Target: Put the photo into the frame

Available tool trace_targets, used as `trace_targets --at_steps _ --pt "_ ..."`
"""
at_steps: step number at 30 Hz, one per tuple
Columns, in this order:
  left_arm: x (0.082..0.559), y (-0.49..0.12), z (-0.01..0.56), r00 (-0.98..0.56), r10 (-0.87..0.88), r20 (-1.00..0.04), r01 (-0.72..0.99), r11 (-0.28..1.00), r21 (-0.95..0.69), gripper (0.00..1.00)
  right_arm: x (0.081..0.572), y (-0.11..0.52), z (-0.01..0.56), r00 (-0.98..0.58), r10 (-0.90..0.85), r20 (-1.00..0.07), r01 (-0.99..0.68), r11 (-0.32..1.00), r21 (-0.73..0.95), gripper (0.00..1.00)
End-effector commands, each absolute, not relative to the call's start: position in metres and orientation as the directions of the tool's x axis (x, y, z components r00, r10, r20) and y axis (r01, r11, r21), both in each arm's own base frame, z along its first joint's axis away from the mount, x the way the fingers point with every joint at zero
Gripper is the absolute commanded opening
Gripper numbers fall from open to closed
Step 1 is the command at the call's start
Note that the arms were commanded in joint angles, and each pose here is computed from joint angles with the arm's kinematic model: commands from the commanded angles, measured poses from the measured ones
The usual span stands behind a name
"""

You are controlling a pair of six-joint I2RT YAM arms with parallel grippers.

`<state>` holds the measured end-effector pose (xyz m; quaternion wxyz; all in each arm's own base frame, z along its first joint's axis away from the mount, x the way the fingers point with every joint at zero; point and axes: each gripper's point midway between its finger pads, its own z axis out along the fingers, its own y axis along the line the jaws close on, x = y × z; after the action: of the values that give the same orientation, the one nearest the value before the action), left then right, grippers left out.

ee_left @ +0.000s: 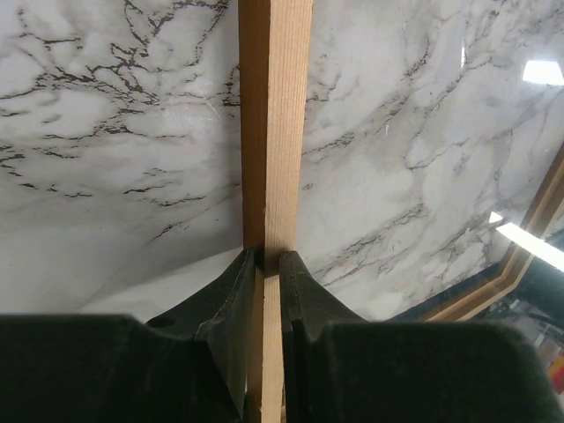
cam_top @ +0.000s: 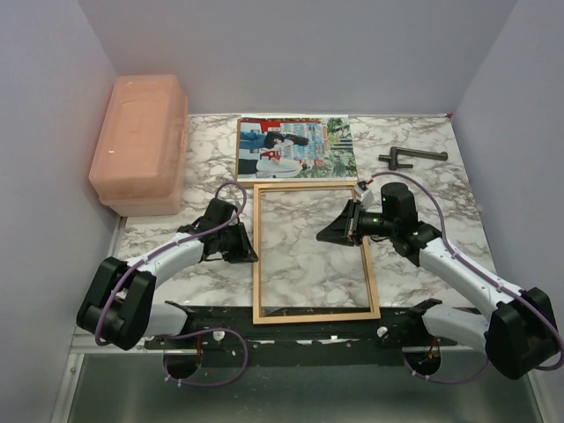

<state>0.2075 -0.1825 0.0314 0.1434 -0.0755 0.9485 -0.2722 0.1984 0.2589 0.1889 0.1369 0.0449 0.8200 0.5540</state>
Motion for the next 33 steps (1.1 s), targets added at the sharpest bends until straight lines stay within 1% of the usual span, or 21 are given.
trace_targets --at_steps 1,4,10,14,21,25,30,33 --pt "0.181 -0.157 -0.005 -0.969 -0.179 -0.17 -0.1 0.914 -0.393 0.17 0.188 0.26 0.18 -0.969 0.187 -0.161 -0.082 0.373 0.924 0.17" --pt "0.181 -0.157 -0.005 -0.97 -0.176 -0.17 -0.097 0.915 -0.392 0.17 0.187 0.26 0.172 -0.972 0.178 -0.154 -0.076 0.382 0.921 0.17" --pt "0.18 -0.156 -0.005 -0.97 -0.175 -0.169 -0.097 0.915 -0.391 0.17 0.188 0.26 0.168 -0.972 0.136 -0.191 -0.121 0.405 0.906 0.17" --pt "0.18 -0.156 -0.005 -0.97 -0.175 -0.168 -0.097 0.916 -0.389 0.17 0.188 0.263 0.172 -0.971 0.086 -0.223 -0.171 0.399 0.901 0.17" --pt "0.18 -0.156 -0.005 -0.97 -0.174 -0.167 -0.097 0.916 -0.389 0.17 0.19 0.261 0.167 -0.968 -0.006 -0.25 -0.226 0.45 0.864 0.17" --pt "0.181 -0.157 -0.005 -0.971 -0.172 -0.167 -0.096 0.916 -0.389 0.17 0.194 0.255 0.161 -0.964 -0.014 -0.265 -0.234 0.515 0.825 0.17" --pt "0.18 -0.156 -0.005 -0.972 -0.168 -0.165 -0.094 0.918 -0.386 0.17 0.196 0.238 0.134 -0.977 -0.021 -0.211 -0.173 0.655 0.735 0.17" --pt "0.18 -0.157 -0.005 -0.972 -0.168 -0.165 -0.093 0.918 -0.386 0.17 0.195 0.23 0.126 -0.982 -0.018 -0.19 -0.148 0.702 0.697 0.17"
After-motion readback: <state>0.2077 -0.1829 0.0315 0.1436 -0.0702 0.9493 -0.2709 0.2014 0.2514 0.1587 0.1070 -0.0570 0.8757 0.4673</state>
